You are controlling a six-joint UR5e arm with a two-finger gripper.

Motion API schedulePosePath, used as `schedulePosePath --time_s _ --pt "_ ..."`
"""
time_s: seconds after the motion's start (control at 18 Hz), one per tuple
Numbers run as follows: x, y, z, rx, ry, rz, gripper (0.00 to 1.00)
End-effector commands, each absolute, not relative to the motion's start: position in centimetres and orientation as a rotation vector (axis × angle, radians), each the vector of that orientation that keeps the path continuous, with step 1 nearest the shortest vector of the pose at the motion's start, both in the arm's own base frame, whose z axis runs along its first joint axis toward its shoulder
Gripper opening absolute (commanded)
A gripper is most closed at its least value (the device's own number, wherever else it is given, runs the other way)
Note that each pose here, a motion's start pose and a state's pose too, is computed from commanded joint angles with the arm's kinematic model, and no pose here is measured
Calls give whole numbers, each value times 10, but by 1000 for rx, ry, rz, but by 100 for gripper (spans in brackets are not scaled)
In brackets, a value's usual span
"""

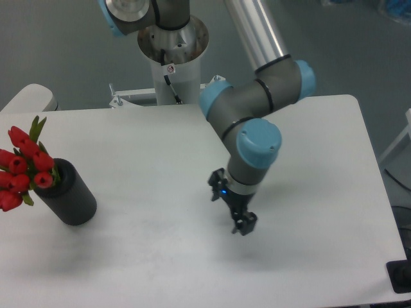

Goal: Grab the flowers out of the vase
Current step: 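Open the gripper and swing it toward the black vase of red tulips, then move the open gripper sideways onto the tulip stems above the vase rim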

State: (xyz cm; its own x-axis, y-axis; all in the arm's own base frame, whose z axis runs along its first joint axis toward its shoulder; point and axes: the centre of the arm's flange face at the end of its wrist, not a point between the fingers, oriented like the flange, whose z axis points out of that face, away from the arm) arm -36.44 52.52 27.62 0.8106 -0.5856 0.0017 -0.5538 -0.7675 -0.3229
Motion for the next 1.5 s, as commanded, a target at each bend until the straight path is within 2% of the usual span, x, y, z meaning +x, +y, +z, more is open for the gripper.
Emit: schedulePosePath --time_s 0.33,1.0,1.17,1.5 --pt "-321 517 285 -2507 802 -284 100" --pt "-285 525 310 -2315 596 -460 100" --pt "-264 535 316 -2204 485 -594 100" --pt "-240 539 321 -2017 395 -752 100"
